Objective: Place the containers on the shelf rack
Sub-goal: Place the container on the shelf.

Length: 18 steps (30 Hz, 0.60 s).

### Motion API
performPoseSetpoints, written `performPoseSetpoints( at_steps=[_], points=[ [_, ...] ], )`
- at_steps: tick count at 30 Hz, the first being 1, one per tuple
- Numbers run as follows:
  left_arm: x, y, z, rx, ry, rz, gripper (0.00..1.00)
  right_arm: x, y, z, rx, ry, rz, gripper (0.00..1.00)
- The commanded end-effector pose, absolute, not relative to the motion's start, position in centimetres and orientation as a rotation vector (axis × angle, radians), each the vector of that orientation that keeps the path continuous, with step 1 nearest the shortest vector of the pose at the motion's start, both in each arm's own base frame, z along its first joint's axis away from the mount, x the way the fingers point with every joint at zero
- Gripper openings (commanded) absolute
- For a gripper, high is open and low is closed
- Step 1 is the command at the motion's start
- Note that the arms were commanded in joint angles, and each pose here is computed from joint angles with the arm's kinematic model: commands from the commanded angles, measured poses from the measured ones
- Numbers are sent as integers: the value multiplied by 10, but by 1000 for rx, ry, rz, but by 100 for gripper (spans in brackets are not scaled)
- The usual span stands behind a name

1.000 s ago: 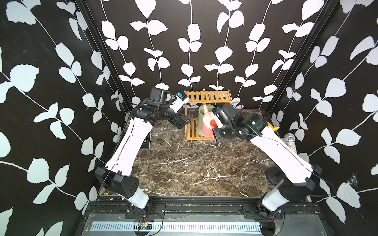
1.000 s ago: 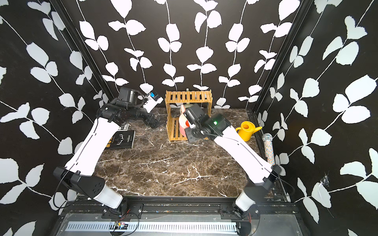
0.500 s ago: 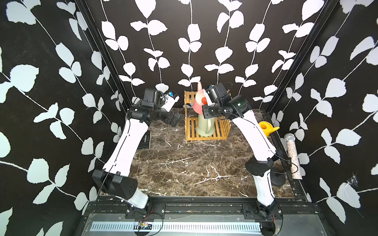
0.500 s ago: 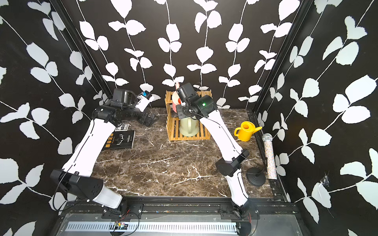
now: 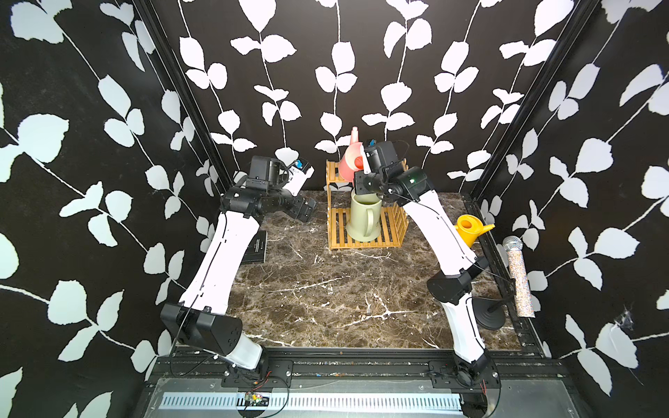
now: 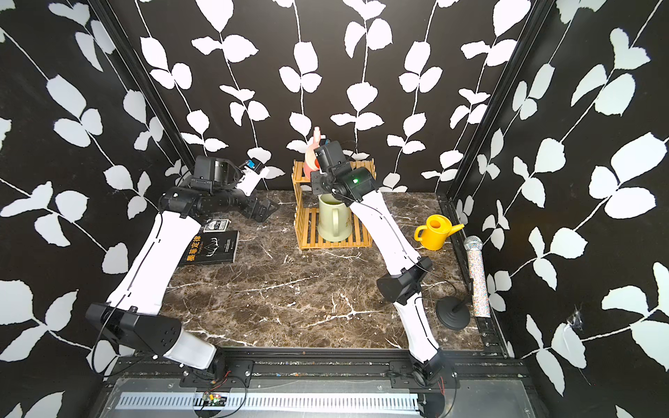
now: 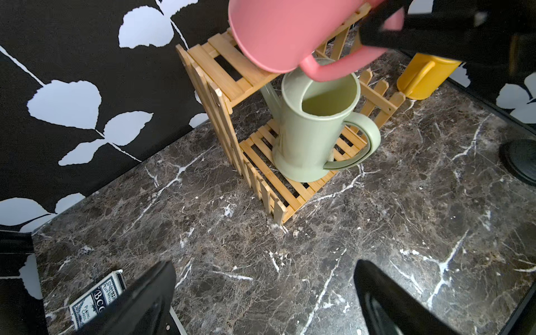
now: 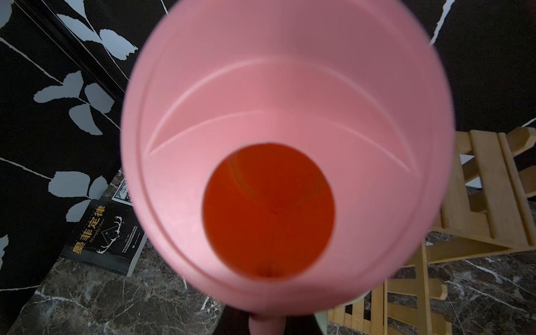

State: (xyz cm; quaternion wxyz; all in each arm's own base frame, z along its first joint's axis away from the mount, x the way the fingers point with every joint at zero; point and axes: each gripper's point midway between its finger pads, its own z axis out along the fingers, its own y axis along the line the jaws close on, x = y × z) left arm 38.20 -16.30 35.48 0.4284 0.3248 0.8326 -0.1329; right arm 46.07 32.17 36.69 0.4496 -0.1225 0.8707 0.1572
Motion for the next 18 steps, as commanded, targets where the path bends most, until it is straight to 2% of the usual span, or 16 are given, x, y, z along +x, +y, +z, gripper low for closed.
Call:
performPoseSetpoints(
  at_steps=[1, 18],
  points=[
    [384, -167, 362, 814, 2052, -356, 99, 475, 327, 384, -264, 2069, 428, 0],
    [379, -170, 354, 806, 2071, -401, 99, 491, 331, 374, -257, 2057, 433, 22]
  ],
)
